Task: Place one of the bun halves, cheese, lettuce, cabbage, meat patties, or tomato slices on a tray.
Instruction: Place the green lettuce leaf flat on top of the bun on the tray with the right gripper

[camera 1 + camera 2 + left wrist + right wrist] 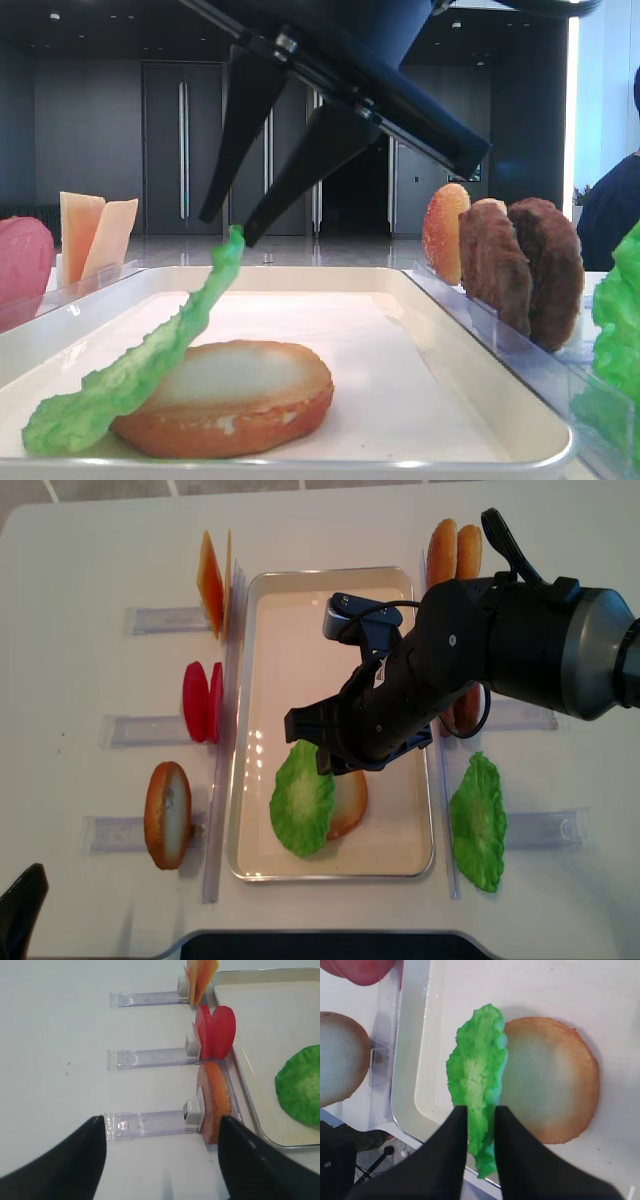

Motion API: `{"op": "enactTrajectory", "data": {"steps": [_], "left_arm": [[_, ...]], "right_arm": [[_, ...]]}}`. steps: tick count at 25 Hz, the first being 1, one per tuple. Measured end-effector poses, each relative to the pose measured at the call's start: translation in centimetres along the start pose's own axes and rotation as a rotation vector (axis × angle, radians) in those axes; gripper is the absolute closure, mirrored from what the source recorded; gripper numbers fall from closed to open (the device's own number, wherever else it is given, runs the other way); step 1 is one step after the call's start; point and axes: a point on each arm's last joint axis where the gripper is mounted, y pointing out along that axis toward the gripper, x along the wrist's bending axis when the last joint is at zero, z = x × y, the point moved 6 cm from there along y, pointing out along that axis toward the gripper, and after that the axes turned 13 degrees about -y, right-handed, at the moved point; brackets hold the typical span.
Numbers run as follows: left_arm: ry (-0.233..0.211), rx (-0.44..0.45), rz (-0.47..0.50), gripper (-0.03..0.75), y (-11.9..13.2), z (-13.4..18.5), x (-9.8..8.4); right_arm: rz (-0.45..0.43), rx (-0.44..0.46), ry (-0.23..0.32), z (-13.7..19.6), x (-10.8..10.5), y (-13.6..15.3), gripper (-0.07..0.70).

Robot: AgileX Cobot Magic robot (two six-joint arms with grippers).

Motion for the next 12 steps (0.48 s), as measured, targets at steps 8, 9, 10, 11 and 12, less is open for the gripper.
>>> {"op": "enactTrajectory", "data": {"steps": [8,9,10,11,12], "left_arm": [[0.0,0.0,0.0,0.181,0.0,0.0,0.0],[0.0,0.0,0.0,0.181,0.0,0.0,0.0],[0.0,0.0,0.0,0.181,0.0,0.0,0.0],[0.0,0.0,0.0,0.181,0.0,0.0,0.0],[0.0,0.0,0.0,0.181,0.0,0.0,0.0]], "right_arm": [[0.073,0.016,-0.04,0.2,-1.1,0.0,0.285],[0.093,0.022,-0.043,0.3,-1.4,-0.1,0.262],[0.114,0.027,-0.041,0.4,-1.7,-0.1,0.244],[0.134,0.032,-0.034,0.5,-2.0,-0.2,0.227],[0.158,0.033,-0.033,0.5,-2.3,-0.5,0.213]]}}
